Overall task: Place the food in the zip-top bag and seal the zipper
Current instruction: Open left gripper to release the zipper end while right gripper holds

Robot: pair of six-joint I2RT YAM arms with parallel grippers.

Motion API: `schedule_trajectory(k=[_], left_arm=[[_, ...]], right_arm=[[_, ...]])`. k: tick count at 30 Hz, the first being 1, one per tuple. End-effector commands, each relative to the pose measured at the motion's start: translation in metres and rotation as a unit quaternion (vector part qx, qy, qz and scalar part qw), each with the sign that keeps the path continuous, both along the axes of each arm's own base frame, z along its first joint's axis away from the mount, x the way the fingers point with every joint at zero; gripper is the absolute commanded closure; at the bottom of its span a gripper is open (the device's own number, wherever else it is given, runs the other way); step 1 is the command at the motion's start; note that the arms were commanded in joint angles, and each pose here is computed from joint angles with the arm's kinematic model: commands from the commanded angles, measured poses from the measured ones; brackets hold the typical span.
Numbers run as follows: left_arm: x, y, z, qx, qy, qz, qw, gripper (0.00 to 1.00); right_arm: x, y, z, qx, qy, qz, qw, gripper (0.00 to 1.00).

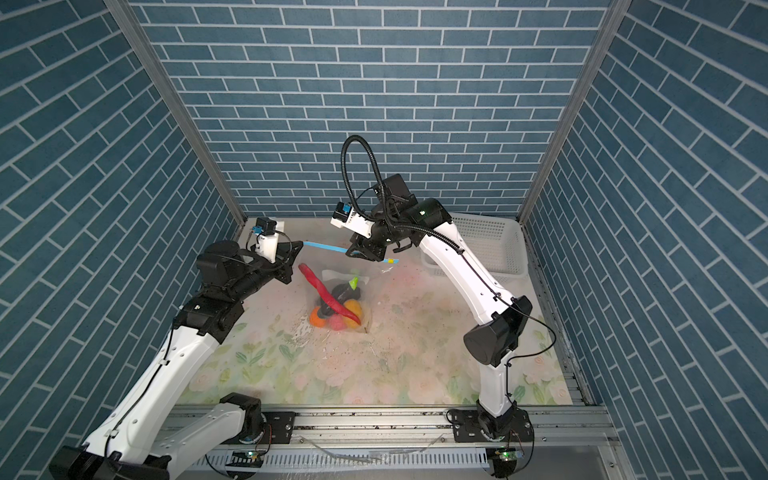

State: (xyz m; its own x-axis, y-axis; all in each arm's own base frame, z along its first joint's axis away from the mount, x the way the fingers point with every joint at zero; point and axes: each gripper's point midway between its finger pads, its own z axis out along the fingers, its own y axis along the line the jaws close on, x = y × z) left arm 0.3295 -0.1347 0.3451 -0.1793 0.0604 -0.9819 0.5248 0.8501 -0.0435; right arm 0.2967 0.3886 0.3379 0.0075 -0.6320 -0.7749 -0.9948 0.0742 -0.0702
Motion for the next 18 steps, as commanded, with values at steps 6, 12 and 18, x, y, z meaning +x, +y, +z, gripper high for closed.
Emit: schedule_trajectory(k=[6,12,18], left_arm=[[-0.0054,0.0000,0.0189,-0.015,-0.034,-0.005,0.999,1.00],[-0.0057,-0.0003,0.0180,-0.016,-0.032,-0.006,0.999,1.00],[-0.0059,-0.0002,0.0200,-0.019,-0.035,-0.006,0.999,1.00]], right_arm=[[-0.0171,0.0145,0.0011,0.007,0.031,0.044,0.999,0.75],[-0.0215,0.0168,-0.0021,0.006,0.034,0.058,0.998,0.89],[-0.0181,0.0150,-0.0034,-0.001,0.026,0.051,0.998,0.99]])
